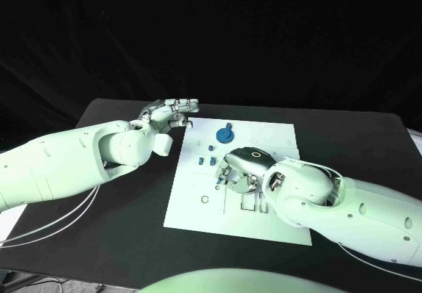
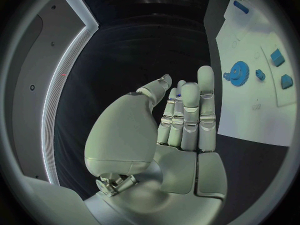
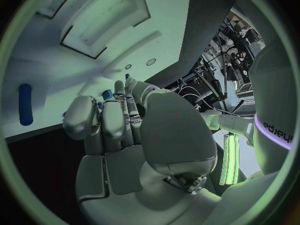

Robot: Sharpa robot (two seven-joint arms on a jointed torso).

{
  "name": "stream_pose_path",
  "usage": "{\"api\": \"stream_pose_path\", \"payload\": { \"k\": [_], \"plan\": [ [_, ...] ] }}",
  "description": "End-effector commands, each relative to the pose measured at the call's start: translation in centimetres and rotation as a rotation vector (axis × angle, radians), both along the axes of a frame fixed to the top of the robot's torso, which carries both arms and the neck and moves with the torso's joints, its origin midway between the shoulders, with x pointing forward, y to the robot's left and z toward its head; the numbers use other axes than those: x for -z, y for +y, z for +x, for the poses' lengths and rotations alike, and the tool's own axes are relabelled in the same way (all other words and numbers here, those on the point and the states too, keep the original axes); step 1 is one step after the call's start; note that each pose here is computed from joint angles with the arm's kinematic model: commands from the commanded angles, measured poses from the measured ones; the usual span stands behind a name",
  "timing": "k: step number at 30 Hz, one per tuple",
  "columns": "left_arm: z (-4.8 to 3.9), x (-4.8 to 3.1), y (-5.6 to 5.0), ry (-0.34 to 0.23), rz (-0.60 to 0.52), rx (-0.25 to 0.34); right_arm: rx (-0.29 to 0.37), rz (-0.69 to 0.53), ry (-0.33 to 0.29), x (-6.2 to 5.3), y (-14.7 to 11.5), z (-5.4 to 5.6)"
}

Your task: Assemble the parts on the task board

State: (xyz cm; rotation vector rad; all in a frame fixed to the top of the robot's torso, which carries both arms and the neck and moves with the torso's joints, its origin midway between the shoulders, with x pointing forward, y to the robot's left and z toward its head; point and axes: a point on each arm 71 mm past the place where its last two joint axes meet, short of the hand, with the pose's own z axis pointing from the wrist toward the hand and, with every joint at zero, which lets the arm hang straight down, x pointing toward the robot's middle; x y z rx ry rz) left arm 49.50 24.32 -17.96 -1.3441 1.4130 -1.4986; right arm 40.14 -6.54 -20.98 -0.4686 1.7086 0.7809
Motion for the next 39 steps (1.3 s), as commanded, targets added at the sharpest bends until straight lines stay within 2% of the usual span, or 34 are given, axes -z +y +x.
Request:
{"api": "stream_pose_path", "payload": {
  "k": [1, 39],
  "plan": [
    [-0.07, -0.13, -0.2, -0.007, -0.006, 0.017, -0.024, -0.026, -0.002, 0.3, 0.2, -0.2],
    [-0.13, -0.13, 0.0, -0.006, 0.002, 0.029, -0.031, -0.096, 0.033, 1.8, 0.9, -0.1]
  ]
}}
